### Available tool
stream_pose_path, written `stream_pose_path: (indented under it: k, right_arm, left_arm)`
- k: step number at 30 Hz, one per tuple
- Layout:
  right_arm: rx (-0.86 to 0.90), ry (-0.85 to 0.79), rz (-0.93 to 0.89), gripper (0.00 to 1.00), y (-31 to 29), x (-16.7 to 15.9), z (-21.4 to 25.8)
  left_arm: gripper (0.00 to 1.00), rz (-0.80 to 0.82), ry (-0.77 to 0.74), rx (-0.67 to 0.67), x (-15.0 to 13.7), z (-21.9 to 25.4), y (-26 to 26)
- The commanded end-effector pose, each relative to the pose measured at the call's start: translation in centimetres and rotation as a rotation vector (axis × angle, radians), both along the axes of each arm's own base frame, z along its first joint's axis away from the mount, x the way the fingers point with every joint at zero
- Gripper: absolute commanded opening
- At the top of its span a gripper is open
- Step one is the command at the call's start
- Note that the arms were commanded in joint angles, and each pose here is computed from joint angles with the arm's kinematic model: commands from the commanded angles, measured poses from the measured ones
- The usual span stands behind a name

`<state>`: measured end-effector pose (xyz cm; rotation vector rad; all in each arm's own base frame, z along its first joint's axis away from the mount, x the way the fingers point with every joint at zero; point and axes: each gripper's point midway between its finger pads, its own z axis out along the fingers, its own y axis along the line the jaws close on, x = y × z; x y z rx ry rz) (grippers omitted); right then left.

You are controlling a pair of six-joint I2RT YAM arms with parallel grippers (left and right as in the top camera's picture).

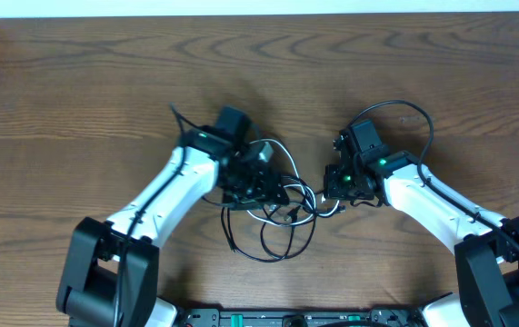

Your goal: Untangle cables

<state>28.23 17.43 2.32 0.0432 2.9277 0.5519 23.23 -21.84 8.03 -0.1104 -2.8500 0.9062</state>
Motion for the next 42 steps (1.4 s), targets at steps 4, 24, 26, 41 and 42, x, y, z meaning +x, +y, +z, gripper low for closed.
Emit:
stream_pose_path:
  k: [4,24,26,41,42]
  right_arm:
    - [0.167,-0.058,0.208,0.01,3.0,-0.5,1.8]
    - [0.673,-0.328,0.491,0.01,7.1,1.5,10.0]
    - [0.671,-0.337,0.501,0.01,7.1,1.5,10.0]
    - [0.671,-0.338,0.514,0.01,7.2,1.3,9.9]
    - [0.671,-0.338,0.514,0.01,7.2,1.3,9.9]
  left_arm:
    - [0.65,0.125,-0.014,0.185,0.2,-2.2,-0.4]
    - [0.64,0.124,-0.073,0.264,0.7,-2.9,0.4]
    - [0.61,0.145,-0.086,0.285,1.1,-3.1,0.7]
    - [0.48,0.133,-0.228,0.247,3.8,-2.6,-0.2]
    - [0.44,0.112,-0.234,0.24,3.8,-2.6,-0.3]
